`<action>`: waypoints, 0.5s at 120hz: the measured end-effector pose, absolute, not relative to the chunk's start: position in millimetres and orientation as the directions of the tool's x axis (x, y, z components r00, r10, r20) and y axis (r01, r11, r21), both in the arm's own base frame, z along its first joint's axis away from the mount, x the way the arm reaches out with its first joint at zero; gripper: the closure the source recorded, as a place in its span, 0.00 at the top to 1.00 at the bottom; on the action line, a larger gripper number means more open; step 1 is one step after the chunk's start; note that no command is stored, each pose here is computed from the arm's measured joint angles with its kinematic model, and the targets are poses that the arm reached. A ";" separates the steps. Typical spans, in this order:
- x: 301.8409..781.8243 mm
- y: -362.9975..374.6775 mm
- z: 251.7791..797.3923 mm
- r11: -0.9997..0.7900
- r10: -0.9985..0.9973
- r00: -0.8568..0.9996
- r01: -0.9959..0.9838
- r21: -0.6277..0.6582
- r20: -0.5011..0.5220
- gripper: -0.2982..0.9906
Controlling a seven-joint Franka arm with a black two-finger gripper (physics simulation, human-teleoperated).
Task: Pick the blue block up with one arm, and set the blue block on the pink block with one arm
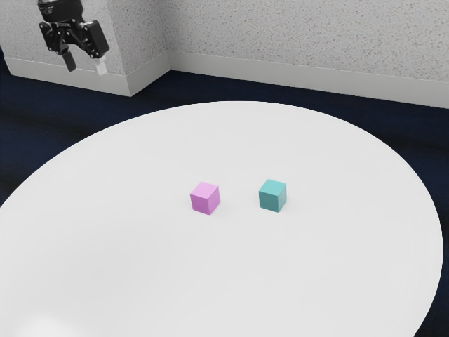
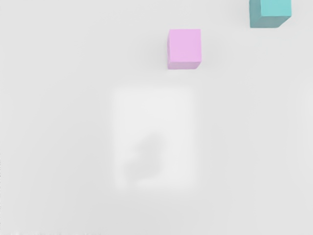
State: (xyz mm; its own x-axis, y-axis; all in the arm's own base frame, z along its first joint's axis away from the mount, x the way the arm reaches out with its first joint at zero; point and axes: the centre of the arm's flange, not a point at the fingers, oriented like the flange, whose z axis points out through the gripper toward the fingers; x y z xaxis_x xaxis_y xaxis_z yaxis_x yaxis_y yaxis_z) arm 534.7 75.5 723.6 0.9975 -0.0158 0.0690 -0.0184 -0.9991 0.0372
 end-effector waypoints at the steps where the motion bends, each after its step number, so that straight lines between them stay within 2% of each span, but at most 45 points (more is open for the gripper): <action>1: 534.6 76.3 723.6 -0.999 -0.015 0.998 -0.017 0.037 0.069 0.75; 30: 530.2 99.0 724.6 -0.999 0.013 0.997 0.011 0.036 0.070 0.75; 33: 526.1 98.6 732.2 -0.999 0.011 0.996 0.009 0.034 0.084 0.75; 40: 492.7 91.0 794.6 -1.000 -0.004 0.977 -0.008 0.019 0.211 0.75; 44: 481.3 87.5 813.4 -1.000 -0.011 0.969 -0.017 0.021 0.246 0.75; 60: 479.7 62.0 820.3 -0.997 -0.057 0.967 -0.069 0.040 0.247 0.75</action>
State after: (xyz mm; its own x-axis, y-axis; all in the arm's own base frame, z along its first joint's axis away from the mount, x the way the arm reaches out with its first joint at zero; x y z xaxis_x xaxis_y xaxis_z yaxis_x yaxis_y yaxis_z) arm 479.7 62.0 820.3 0.9675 -0.0567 0.2466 -0.0687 -0.9968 0.0404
